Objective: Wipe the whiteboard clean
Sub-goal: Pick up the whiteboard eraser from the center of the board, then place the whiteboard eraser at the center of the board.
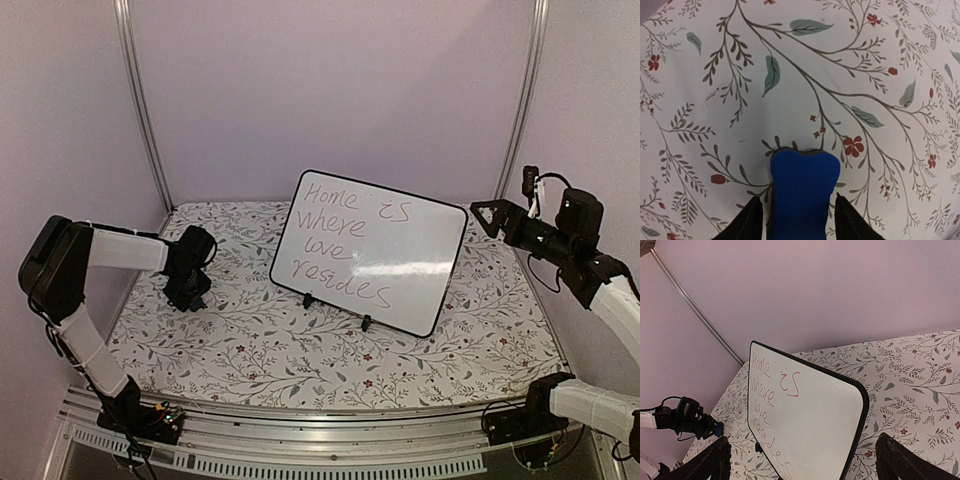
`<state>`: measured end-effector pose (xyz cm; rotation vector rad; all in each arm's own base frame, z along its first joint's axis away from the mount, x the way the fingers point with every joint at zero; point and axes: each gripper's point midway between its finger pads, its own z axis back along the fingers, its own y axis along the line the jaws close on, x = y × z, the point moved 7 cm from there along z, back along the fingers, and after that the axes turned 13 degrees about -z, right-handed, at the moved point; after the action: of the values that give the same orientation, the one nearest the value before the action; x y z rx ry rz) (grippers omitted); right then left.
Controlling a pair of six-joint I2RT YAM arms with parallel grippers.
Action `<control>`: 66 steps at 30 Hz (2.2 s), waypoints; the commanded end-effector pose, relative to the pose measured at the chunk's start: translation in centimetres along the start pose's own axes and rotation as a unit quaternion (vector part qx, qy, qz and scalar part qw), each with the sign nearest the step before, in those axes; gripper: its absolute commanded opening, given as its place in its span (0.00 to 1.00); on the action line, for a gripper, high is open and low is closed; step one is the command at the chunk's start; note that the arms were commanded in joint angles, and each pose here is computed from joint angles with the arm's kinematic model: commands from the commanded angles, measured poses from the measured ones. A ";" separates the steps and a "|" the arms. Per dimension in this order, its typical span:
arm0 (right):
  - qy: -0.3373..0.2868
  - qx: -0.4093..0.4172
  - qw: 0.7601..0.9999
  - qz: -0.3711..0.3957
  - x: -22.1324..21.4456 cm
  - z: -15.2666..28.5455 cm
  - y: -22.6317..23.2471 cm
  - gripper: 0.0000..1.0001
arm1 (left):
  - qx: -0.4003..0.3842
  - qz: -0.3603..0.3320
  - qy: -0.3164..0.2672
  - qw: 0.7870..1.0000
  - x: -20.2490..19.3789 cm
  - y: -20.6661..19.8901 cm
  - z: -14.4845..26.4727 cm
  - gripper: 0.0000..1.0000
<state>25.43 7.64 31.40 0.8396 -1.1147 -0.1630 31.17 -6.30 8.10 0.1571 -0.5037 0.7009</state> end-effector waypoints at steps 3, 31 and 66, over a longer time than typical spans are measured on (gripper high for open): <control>-0.006 0.001 1.000 -0.003 0.2 0.0 -0.1 0.99 | 0.013 -0.001 -0.001 1.000 0.1 0.7 -0.7 0.44; -0.002 0.005 1.000 -0.006 0.7 -0.4 0.2 0.99 | -0.060 -0.014 -0.023 0.998 0.6 0.2 0.8 0.17; -0.005 0.000 1.000 -0.006 0.4 -0.1 0.0 0.99 | -0.593 -0.209 -0.211 0.748 2.1 -5.9 19.2 0.14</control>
<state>25.91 7.73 30.78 0.8418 -1.0846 -0.1813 30.08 -13.69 23.49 -0.6509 -1.1246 -0.0262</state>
